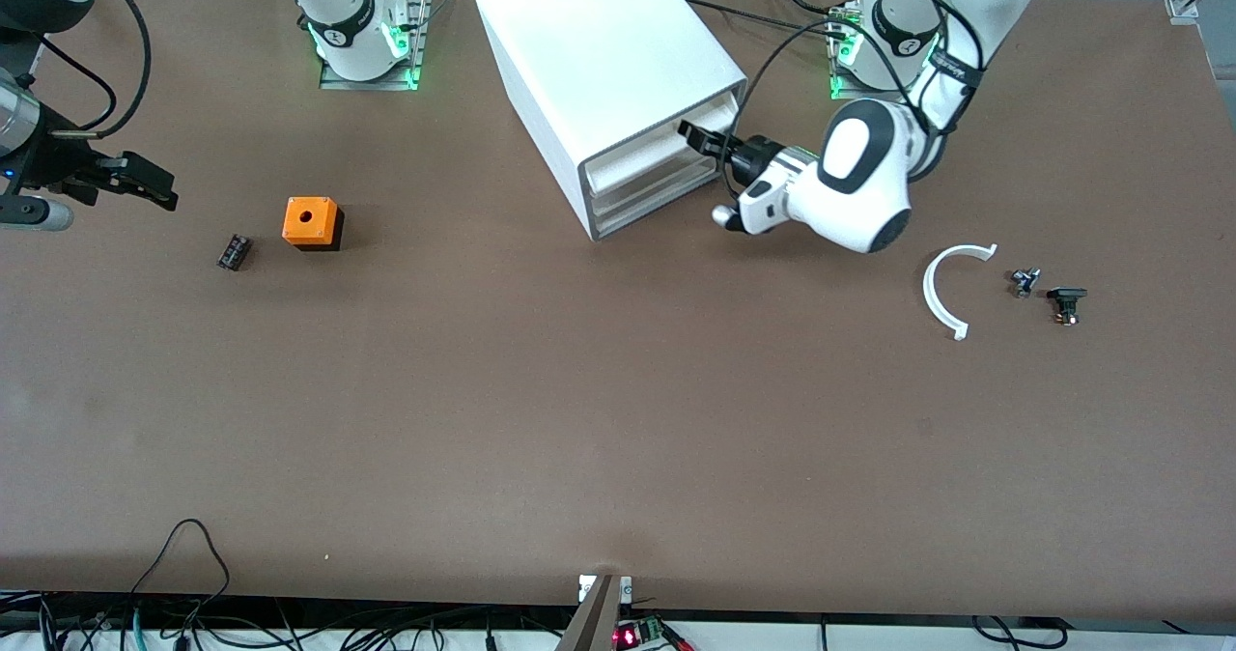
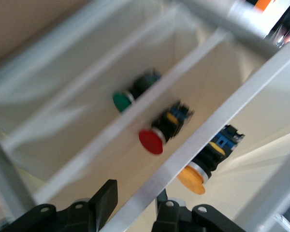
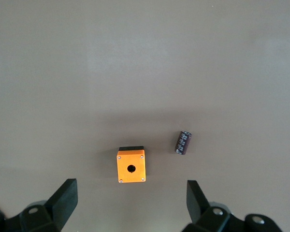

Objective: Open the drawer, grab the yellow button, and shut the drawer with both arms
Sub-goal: 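Hook the lowest drawer with the left gripper and pull it open, then reach the right gripper toward the open drawer while the left gripper withdraws, then lower the right gripper over the yellow push button in the drawer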

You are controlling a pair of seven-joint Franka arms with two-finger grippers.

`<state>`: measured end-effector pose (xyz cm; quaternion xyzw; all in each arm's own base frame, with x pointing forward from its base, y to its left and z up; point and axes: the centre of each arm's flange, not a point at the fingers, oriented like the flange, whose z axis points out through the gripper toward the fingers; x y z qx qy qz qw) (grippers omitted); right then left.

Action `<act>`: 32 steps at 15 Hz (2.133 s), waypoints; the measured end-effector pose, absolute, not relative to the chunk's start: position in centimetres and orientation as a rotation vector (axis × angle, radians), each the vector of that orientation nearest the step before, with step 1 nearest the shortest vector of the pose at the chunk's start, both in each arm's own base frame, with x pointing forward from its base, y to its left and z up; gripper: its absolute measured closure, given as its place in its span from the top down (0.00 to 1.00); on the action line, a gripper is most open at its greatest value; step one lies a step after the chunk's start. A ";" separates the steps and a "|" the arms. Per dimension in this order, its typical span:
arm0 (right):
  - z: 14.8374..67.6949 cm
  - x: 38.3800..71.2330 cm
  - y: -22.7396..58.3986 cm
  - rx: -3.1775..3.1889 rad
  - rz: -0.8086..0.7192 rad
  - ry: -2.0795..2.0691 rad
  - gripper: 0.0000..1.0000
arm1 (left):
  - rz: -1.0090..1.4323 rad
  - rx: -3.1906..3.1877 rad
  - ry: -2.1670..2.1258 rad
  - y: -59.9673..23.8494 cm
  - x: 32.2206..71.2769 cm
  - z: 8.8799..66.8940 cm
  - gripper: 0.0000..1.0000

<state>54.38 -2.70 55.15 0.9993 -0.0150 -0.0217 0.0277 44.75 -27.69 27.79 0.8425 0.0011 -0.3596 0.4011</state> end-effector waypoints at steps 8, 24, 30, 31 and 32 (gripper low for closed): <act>52.1 57.4 2.8 3.165 -0.090 0.053 1.00 | -0.585 2.339 -0.073 -19.4 53.1 31.2 0.44; 53.2 58.5 39.2 3.118 0.242 1.200 1.00 | -0.011 2.991 -0.143 -3.7 56.5 56.6 1.00; 48.4 55.9 49.7 2.895 0.276 1.742 1.00 | 0.005 3.183 -0.134 -4.3 54.6 59.2 1.00; 47.7 55.6 50.6 2.857 0.276 1.803 1.00 | 0.003 3.184 -0.125 -4.0 54.5 59.4 1.00; 47.2 55.1 51.3 2.829 0.273 1.847 1.00 | 0.000 3.185 -0.115 -3.7 54.5 59.4 1.00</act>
